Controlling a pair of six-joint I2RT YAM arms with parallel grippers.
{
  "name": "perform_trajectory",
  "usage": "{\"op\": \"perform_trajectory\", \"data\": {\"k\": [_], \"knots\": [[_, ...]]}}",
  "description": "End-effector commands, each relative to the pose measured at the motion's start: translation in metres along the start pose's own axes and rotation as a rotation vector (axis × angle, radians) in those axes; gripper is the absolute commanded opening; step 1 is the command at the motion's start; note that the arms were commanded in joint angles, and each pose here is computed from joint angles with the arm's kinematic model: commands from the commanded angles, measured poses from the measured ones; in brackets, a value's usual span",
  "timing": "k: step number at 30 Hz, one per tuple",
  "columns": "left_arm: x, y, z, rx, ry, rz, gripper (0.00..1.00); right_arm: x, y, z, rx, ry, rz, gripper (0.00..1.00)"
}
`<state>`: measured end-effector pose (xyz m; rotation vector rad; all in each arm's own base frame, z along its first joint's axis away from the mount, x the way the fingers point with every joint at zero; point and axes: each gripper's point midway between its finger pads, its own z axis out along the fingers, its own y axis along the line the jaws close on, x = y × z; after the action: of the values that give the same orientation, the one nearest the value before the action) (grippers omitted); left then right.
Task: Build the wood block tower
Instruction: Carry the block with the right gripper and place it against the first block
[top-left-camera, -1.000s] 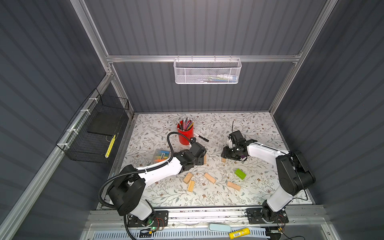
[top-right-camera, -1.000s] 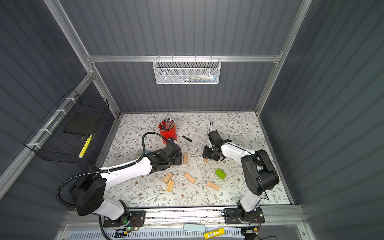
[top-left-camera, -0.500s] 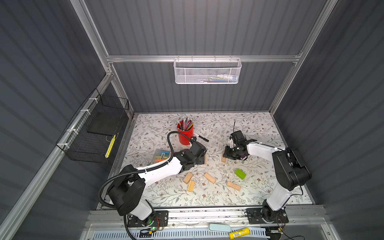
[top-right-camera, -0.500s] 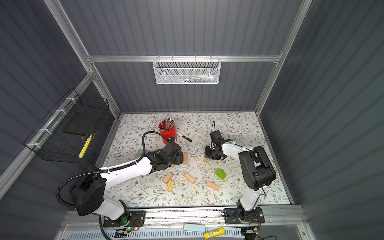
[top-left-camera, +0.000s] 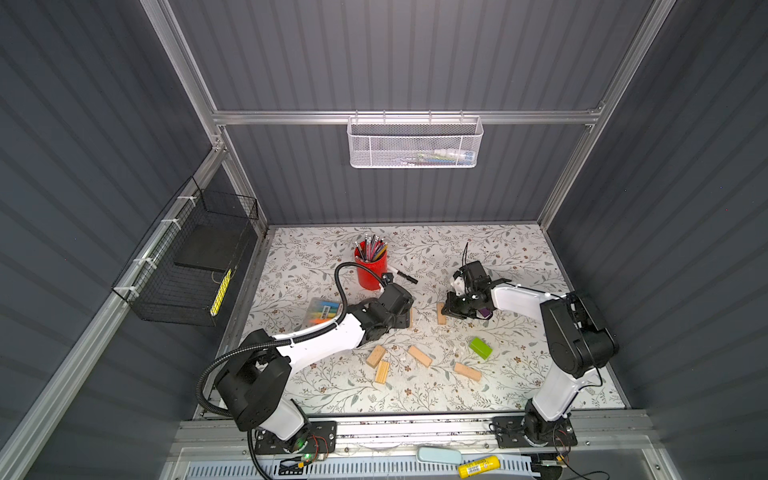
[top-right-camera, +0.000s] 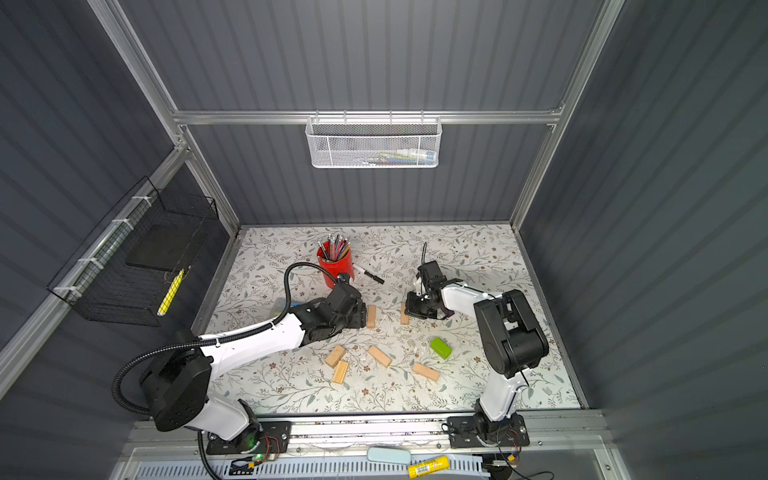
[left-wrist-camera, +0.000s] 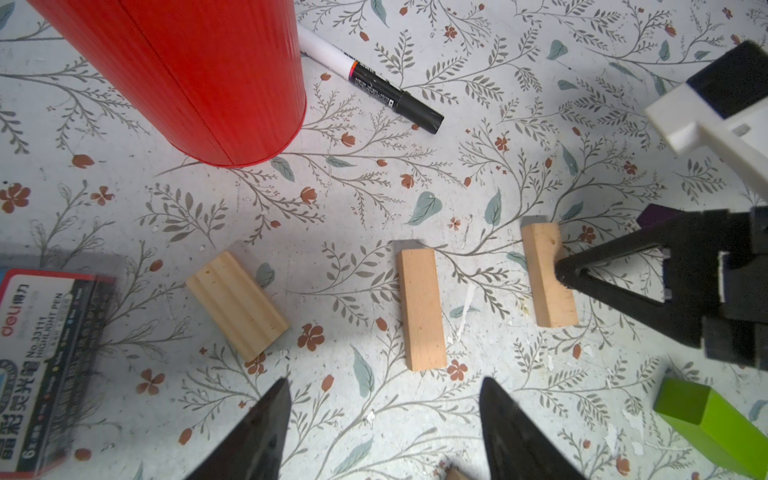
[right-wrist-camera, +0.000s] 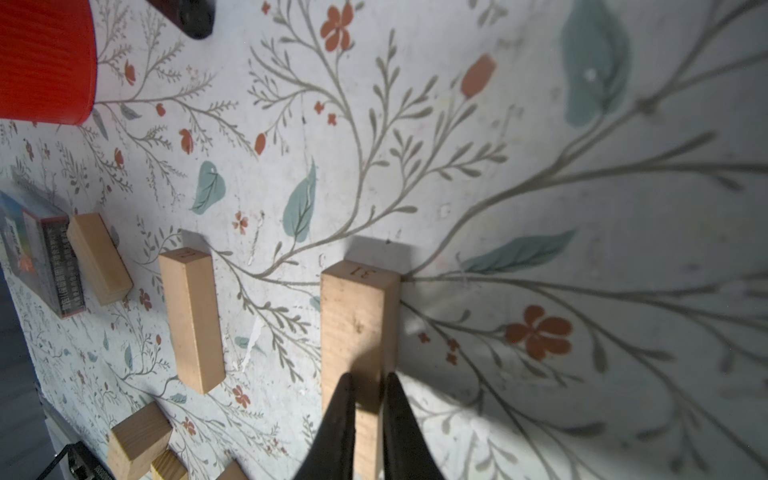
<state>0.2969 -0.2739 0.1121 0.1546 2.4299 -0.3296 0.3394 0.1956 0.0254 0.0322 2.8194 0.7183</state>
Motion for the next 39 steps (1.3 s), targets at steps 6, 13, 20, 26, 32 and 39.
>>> {"op": "perform_trajectory", "data": {"k": [6, 13, 20, 26, 32, 39], "knots": [[0.003, 0.016, -0.002, 0.0, 0.002, -0.057, 0.72, 0.023, 0.02, 0.016, -0.042, 0.085, -0.044, 0.16], [0.006, 0.023, -0.002, 0.006, 0.007, -0.09, 0.72, 0.025, 0.036, 0.024, -0.071, 0.078, -0.019, 0.16], [0.007, 0.028, -0.001, 0.015, 0.013, -0.117, 0.72, 0.023, 0.048, 0.034, -0.068, 0.08, -0.005, 0.15], [0.006, 0.032, -0.002, 0.019, 0.01, -0.132, 0.72, 0.022, 0.059, 0.039, -0.074, 0.081, -0.01, 0.15], [0.007, 0.033, -0.001, 0.024, 0.015, -0.143, 0.72, 0.023, 0.061, 0.043, -0.062, 0.082, -0.004, 0.14], [0.007, 0.032, 0.0, 0.029, 0.015, -0.146, 0.72, 0.022, 0.062, 0.043, -0.056, 0.068, 0.009, 0.14]]}}
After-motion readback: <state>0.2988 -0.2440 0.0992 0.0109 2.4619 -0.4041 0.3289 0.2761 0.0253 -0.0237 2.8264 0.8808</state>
